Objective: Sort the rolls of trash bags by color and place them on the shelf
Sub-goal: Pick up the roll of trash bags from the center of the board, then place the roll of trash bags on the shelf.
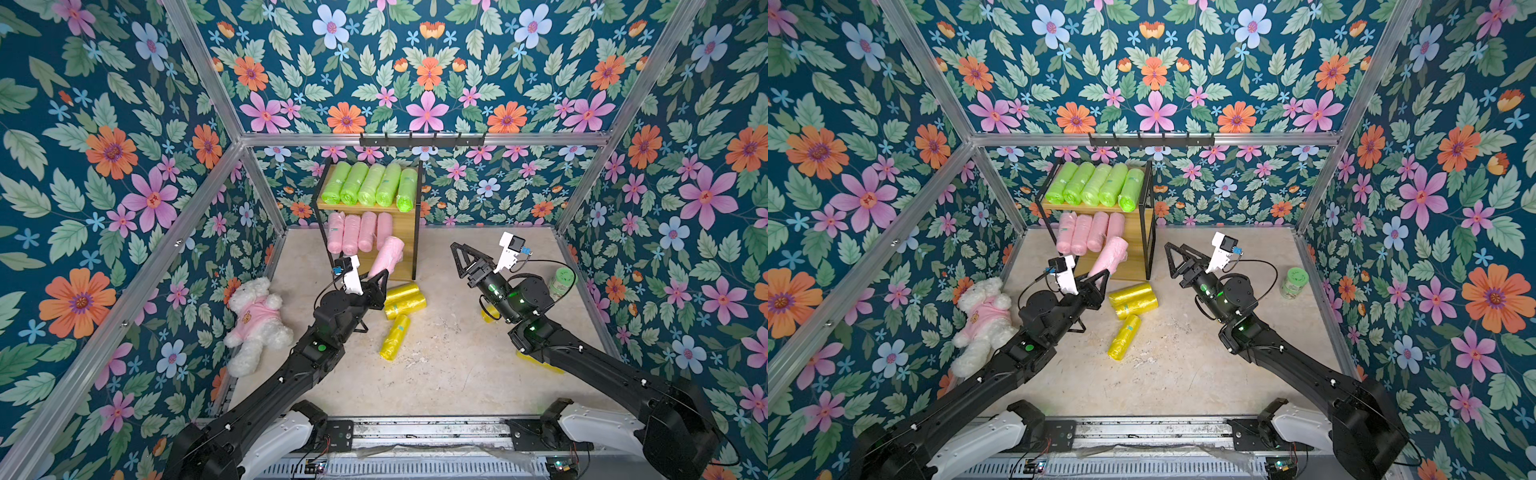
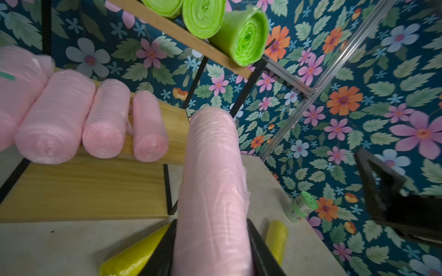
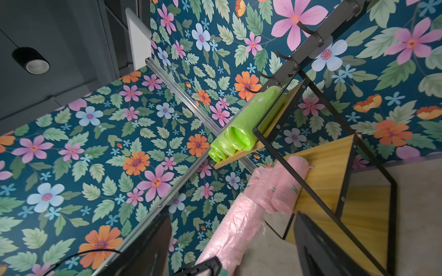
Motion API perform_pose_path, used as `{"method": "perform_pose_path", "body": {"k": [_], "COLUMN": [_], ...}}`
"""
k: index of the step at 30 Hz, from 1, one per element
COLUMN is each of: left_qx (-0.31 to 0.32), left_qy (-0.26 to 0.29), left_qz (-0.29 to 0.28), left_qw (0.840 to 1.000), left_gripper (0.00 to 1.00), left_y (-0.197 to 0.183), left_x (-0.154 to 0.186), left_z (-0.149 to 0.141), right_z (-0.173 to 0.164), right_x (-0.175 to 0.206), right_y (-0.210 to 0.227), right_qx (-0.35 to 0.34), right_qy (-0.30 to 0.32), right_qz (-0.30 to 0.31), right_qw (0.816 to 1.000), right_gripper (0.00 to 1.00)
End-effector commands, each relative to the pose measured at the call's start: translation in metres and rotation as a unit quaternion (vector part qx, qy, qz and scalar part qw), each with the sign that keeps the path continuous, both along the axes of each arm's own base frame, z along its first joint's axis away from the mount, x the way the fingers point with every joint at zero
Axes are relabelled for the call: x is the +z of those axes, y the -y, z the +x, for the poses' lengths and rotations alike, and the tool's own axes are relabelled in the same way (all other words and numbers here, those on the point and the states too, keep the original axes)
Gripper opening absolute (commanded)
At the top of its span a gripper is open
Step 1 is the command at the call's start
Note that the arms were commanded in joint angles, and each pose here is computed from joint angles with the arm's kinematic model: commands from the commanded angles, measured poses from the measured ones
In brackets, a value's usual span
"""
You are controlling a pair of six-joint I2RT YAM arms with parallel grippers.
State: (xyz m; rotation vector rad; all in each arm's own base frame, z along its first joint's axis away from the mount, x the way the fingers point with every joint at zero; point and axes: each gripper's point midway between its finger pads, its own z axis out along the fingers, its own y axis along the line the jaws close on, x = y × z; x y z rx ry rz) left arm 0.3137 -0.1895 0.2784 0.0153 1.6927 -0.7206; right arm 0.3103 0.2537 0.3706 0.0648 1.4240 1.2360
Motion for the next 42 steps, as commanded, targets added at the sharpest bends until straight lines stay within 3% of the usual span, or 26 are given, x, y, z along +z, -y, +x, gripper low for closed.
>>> {"method": "perform_pose_path", "body": {"k": [1,23,42], "left_qx": [0.038,0.113,0.18], "left_qy": [0.014,0.007,0.019], "left_qz": [0.03,0.111,0.22], "left_qw": [0.999,0.987,0.959], "left_gripper": [0.37,0.36,0.37], "left_y": [-0.007,0.047,0.049], "left_x": [0.005,0.014,-0.009], "left_z": [0.014,0.09,0.124], "right_z": [0.003,-0.005,-0.005], "right_x": [-0.014,-0.022,-0.031], "right_y": [0.003,0.016,0.028], "right_qx": [-0.024,-0.035,-0.052], "right_qy": [0.006,0.002,-0.008], "right_qz": [-0.06,-0.064,-0.069], "right_qw": [0.998,0.997,0.996], "right_gripper": [0.85,0.86,0.87]}}
